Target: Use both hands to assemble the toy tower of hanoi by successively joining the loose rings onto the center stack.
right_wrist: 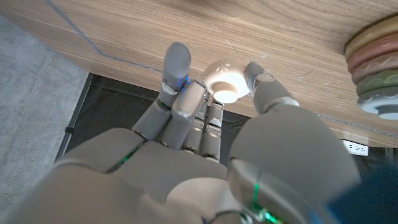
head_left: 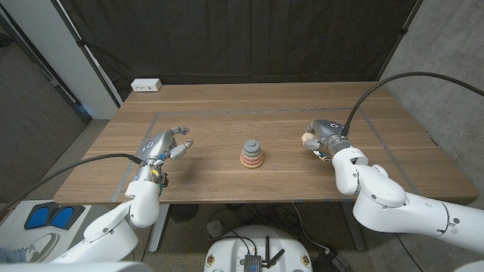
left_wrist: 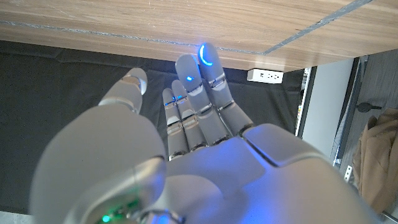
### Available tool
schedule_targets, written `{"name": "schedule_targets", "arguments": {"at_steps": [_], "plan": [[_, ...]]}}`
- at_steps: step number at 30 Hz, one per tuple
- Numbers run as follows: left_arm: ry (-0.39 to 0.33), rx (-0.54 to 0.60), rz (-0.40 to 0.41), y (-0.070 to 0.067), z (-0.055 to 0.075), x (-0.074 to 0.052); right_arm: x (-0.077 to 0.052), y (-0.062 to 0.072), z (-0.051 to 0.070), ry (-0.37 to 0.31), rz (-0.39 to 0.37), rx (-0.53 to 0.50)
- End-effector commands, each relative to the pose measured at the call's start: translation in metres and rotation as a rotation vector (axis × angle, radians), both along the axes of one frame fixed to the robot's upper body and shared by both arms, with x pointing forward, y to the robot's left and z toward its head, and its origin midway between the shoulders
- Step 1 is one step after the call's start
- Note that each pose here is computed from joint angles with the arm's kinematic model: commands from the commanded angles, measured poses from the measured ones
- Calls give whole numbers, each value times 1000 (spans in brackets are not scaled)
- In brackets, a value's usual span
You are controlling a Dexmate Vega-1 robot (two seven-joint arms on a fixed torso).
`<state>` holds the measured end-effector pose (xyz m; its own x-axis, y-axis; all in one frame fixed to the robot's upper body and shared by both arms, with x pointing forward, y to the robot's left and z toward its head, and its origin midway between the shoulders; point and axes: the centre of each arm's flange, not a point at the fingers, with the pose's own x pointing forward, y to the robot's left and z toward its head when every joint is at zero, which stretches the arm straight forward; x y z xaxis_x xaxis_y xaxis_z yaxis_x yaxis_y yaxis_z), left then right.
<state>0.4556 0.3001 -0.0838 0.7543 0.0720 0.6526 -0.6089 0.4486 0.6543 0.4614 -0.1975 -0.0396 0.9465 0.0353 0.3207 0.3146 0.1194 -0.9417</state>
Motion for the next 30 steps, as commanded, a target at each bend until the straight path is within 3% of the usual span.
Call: {"name": "schedule_targets", "arguments": {"at_steps": [1,13,30], "plan": [[-10,-13,-4,-3,-1,4,-6,7,10,-17,79,-37],[-18,-14,8,-3,2,4,-8,16,24,-68,183,-63],[-10,-3,7,-9,7,6,-1,42,44,-95,334,-147]]}}
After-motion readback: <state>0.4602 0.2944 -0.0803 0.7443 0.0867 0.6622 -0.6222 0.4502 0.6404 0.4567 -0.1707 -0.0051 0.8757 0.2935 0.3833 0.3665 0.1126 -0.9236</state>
